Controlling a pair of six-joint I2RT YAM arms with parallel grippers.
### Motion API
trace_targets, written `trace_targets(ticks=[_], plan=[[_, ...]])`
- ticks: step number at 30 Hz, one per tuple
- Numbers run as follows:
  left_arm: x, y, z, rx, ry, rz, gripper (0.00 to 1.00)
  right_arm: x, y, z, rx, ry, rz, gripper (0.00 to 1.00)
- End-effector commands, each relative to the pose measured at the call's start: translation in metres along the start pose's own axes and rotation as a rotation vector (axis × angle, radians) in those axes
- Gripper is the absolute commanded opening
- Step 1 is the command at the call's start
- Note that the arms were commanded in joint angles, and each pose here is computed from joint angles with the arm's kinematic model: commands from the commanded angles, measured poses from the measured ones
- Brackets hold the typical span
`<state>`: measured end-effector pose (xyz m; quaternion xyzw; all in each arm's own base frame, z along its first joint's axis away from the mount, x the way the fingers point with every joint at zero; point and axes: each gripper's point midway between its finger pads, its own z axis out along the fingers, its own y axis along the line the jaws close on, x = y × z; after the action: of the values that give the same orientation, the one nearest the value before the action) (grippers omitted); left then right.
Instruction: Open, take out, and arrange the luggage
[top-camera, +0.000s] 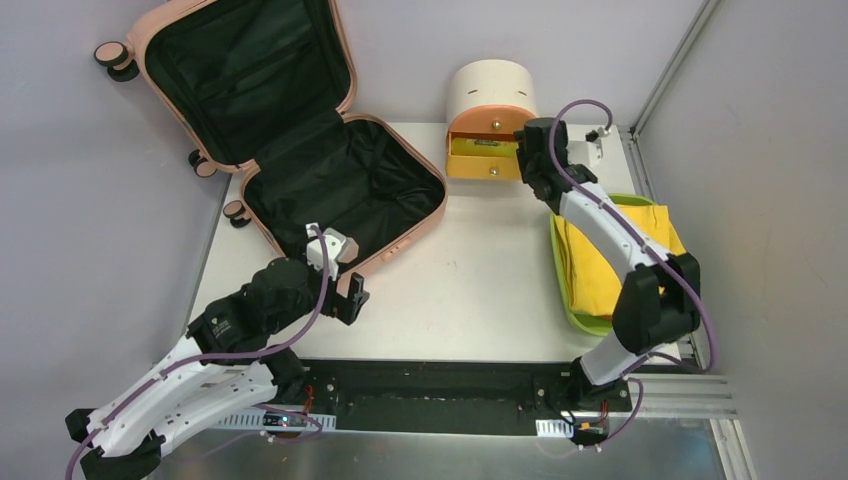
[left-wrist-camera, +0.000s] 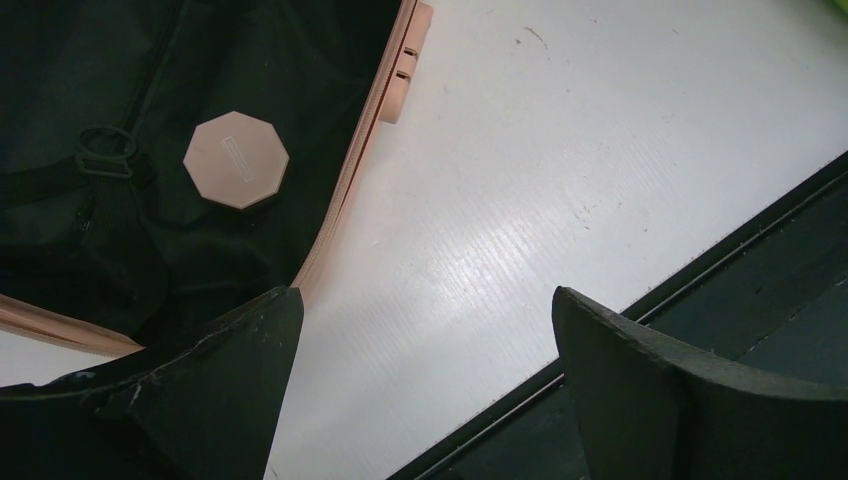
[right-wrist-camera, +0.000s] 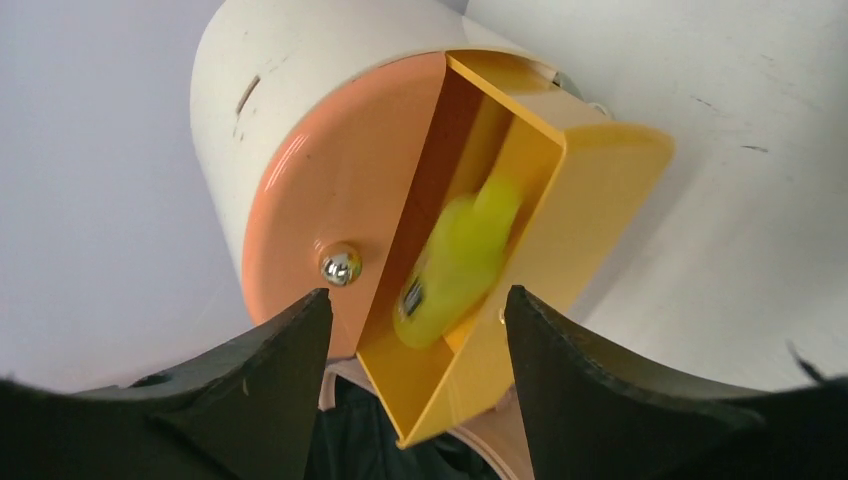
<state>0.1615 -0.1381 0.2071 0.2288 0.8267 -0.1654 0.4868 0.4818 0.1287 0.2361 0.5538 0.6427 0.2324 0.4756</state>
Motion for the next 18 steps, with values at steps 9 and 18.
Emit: trace_targets(ticks=[9, 18], plan=[[-0.002, -0.001, -0.001, 0.006, -0.018, 0.019, 0.99, -0.053, 0.010, -0.046, -0.002, 0.160, -0.239, 0.59], [-0.002, 0.008, -0.003, -0.035, -0.040, 0.012, 0.99, -0.025, -0.026, -0.049, 0.067, 0.298, -0.171, 0.34]])
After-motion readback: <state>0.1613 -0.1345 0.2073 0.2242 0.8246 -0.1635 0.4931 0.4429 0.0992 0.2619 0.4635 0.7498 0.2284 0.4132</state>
